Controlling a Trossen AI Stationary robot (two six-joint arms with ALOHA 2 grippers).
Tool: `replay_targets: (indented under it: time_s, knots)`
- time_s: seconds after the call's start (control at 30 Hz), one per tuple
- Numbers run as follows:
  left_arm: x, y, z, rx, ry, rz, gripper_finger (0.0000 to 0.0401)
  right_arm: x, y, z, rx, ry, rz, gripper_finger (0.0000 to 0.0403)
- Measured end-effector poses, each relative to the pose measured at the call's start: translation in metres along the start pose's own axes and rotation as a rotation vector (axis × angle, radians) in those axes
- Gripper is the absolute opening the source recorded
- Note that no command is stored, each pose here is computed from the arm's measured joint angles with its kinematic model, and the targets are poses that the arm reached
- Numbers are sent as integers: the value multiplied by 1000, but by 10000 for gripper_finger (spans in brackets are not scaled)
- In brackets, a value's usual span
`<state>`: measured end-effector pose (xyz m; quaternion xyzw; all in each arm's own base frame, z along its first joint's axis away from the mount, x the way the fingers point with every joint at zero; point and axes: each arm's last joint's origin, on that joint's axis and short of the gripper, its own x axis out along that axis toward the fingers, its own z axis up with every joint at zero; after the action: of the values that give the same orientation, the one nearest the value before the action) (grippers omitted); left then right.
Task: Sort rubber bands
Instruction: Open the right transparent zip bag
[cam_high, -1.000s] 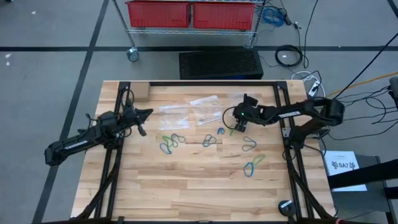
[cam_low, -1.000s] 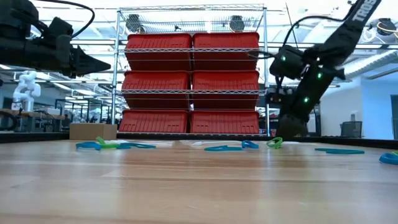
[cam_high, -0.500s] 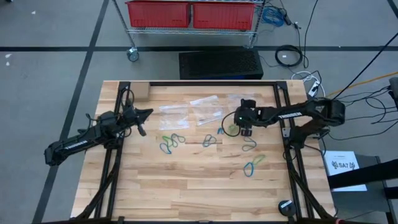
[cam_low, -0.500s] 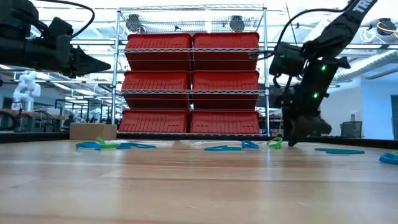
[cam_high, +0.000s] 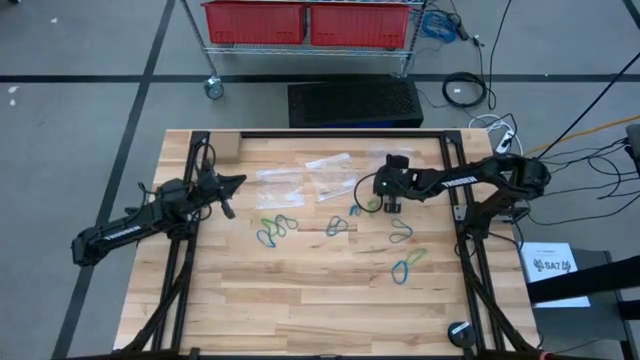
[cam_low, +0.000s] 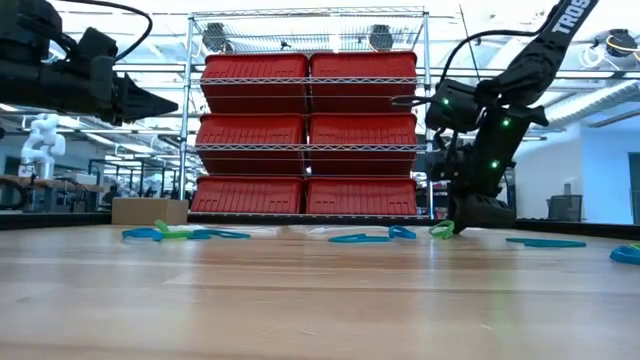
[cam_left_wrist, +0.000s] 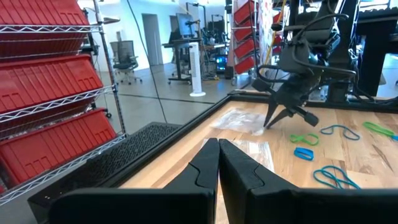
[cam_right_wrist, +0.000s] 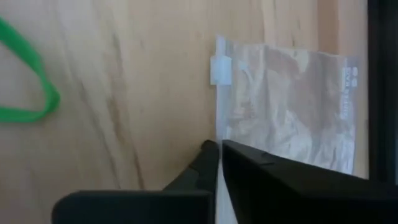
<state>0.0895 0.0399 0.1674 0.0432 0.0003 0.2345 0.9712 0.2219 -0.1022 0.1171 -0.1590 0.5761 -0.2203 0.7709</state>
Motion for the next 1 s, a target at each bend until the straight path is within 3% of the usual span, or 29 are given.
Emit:
replay_targets:
  time_s: [0.13, 0.37, 0.43, 0.57, 0.77, 1.0]
  knots:
    - [0, 0, 0, 0, 0, 0, 18, -1, -1, 0, 29, 7, 3, 4]
    - [0, 0, 0, 4, 0, 0, 18, -17, -9, 22, 142, 30, 199, 1]
    - [0, 0, 0, 53, -2, 0, 18, -26, -13, 31, 151, 44, 231, 1]
    - [0, 0, 0, 159, -1, 1, 18, -48, -19, 53, 148, 59, 253, 1]
    - [0, 0, 1, 158, -11, 2, 18, -94, -28, 89, 179, 14, 365, 0]
    - [-1, 1, 12, 202, -121, 24, 18, -144, -43, 126, 201, -162, 465, 0]
